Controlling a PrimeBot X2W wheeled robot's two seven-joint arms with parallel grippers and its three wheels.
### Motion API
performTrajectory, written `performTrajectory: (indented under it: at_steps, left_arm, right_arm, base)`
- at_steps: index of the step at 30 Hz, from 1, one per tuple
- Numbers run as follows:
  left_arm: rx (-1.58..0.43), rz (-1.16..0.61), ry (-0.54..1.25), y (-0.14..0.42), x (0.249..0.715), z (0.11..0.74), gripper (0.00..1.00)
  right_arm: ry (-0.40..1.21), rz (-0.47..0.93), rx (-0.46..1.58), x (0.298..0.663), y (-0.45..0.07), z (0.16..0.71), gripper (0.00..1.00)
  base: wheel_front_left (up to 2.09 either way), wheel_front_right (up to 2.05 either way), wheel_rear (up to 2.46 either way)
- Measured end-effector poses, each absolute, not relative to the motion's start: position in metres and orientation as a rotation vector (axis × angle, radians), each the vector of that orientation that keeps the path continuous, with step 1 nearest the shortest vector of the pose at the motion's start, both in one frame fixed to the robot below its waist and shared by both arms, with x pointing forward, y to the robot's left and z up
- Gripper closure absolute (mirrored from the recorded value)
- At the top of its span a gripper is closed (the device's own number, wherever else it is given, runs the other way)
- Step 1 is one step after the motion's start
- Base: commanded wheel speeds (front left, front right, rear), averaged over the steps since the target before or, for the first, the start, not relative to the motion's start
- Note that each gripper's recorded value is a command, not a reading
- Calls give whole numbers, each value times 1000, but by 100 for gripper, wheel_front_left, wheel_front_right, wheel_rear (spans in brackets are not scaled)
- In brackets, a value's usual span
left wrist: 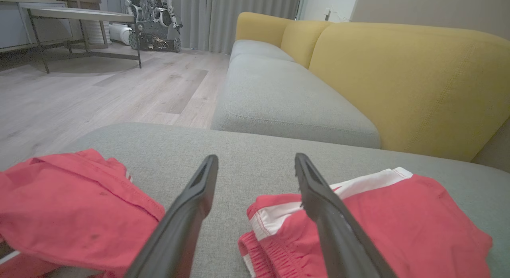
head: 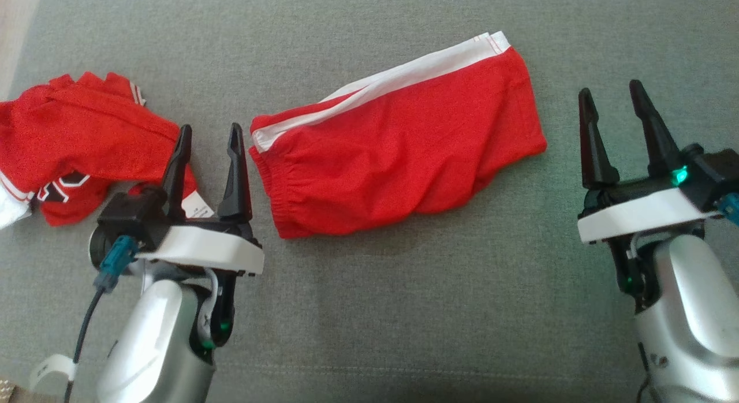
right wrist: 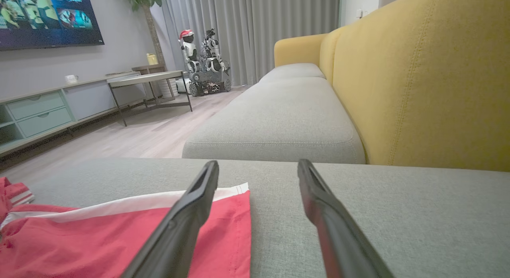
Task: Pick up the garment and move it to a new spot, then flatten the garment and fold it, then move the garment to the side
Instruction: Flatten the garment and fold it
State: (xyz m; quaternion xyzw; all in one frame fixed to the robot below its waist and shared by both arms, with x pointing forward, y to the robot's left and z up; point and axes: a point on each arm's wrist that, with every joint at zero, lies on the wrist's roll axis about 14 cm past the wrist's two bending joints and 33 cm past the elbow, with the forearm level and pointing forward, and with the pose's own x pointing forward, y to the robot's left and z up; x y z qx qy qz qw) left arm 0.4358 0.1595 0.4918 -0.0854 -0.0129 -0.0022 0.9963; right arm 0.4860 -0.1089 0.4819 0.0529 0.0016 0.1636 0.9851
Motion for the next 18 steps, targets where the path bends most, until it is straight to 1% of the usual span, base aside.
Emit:
performTrajectory:
  at_steps: [3, 18]
  left_arm:
    - [-161, -16, -9, 159, 435, 487, 0]
    - [-151, -10, 19, 161, 433, 478, 0]
  right_arm:
    - [-2, 327, 107, 481, -107, 486, 0]
    - [1, 323, 88, 480, -108, 494, 0]
  base:
    - [0, 0, 0]
    - [0, 0, 0]
